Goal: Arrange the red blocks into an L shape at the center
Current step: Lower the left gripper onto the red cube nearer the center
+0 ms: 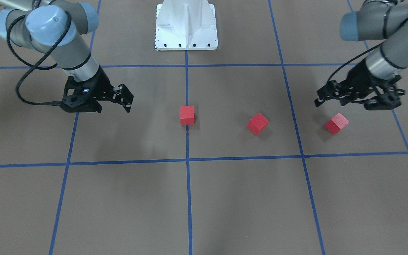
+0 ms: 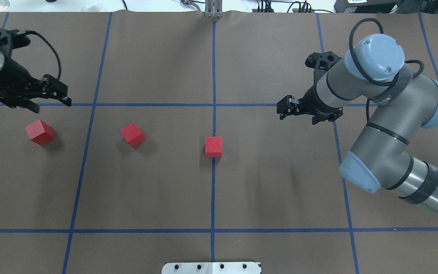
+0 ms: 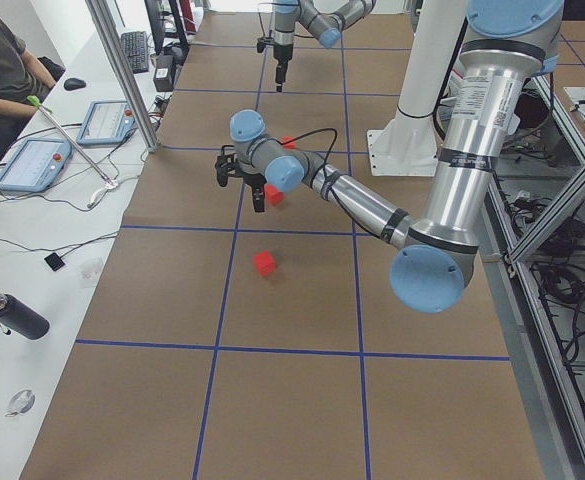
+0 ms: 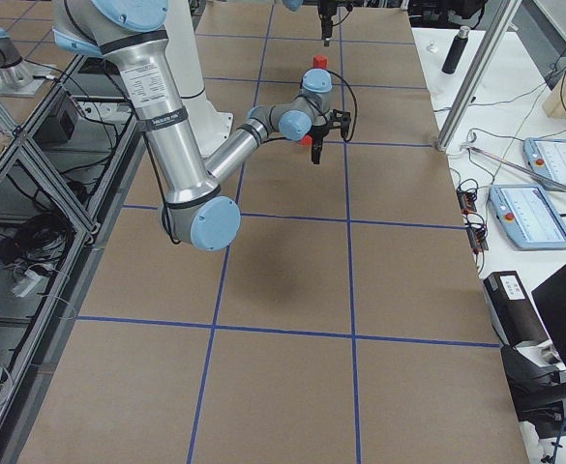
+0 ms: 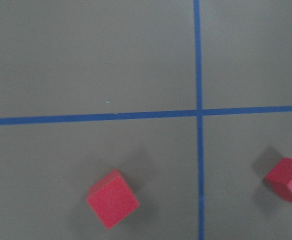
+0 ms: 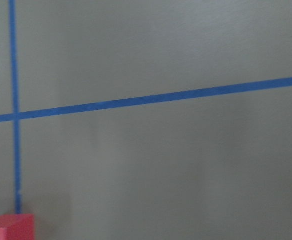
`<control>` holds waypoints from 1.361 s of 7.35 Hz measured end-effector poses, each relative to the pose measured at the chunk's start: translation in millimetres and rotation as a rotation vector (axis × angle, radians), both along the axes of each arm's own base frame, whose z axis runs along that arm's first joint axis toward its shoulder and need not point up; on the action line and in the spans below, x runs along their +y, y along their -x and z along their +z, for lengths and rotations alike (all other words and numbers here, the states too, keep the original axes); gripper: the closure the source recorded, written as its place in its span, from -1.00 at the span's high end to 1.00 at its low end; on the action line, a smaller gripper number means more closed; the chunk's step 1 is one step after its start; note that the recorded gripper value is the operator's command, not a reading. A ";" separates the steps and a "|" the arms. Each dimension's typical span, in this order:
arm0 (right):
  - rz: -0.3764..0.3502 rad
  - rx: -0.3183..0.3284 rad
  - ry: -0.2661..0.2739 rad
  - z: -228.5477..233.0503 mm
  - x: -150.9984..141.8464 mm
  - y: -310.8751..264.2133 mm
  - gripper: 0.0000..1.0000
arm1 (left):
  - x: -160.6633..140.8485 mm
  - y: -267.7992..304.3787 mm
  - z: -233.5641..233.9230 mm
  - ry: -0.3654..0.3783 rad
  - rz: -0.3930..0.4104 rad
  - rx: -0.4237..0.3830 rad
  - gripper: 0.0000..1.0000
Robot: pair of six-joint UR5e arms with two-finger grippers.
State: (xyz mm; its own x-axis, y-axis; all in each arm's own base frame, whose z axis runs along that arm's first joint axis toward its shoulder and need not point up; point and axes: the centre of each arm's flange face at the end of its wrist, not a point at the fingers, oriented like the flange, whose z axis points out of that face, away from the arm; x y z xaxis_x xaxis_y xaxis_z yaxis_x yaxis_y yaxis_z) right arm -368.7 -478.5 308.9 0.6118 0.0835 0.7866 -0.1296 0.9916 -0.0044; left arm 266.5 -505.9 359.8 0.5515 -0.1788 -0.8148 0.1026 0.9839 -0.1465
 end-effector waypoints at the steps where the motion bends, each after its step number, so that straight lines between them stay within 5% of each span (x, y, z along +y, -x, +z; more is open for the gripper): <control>1: -0.020 0.025 -0.014 23.1 -5.9 -20.2 0.98 | 6.0 -39.5 -20.7 0.133 -0.061 -0.012 1.00; 4: -0.023 0.058 -0.009 56.5 -13.0 -52.2 0.98 | 17.0 -109.4 -38.8 0.423 -0.202 -0.046 1.00; 6: -0.026 0.071 -0.006 73.4 -16.8 -70.3 0.98 | 16.0 -124.7 -53.9 0.459 -0.259 -0.047 1.00; 10: -0.035 0.067 0.043 101.4 -25.9 -95.3 0.98 | 32.4 -149.6 -57.9 0.402 -0.368 -0.091 1.00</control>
